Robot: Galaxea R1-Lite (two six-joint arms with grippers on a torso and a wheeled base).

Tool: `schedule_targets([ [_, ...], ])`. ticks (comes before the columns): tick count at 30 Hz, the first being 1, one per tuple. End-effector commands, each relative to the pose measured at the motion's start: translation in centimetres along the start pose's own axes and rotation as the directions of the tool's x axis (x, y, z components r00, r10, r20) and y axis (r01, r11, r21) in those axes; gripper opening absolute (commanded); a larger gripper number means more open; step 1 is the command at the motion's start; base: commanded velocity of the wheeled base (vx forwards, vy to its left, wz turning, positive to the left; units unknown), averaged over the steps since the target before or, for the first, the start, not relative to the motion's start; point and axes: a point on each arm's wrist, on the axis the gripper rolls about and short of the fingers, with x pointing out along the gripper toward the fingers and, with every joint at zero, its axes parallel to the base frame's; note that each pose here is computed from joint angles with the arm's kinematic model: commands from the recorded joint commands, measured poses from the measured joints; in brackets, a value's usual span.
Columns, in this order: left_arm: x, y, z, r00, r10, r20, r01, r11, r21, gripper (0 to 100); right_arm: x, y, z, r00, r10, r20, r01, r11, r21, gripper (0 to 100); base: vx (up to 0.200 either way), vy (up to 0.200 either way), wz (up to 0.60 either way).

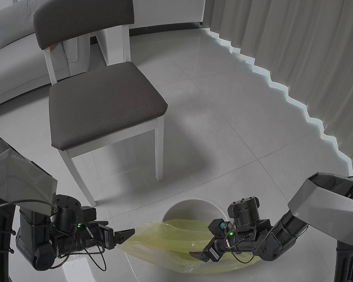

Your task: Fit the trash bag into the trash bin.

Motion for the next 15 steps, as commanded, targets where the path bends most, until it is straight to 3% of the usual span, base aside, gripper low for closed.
schedule_targets([
  [1, 0.02, -0.11, 0.18, 1.0, -0.007, 0.017, 0.007, 1.0, 0.005, 100, 0.66, 0.29, -0.18, 1.0, 0.011, -0.01, -0.011, 1.0, -0.004, 100, 0.0, 0.0, 0.0],
  [14, 0.11, -0.17, 0.31, 1.0, -0.009, 0.024, 0.009, 1.0, 0.01, 100, 1.63, 0.36, 0.01, 0.999, 0.031, -0.041, -0.031, 0.999, -0.012, 100, 0.0, 0.0, 0.0],
  [15, 0.11, -0.17, 0.31, 1.0, -0.009, 0.024, 0.009, 1.0, 0.01, 100, 1.63, 0.28, 0.03, 0.999, 0.031, -0.044, -0.032, 0.999, -0.011, 0, 0.0, 0.0, 0.0],
])
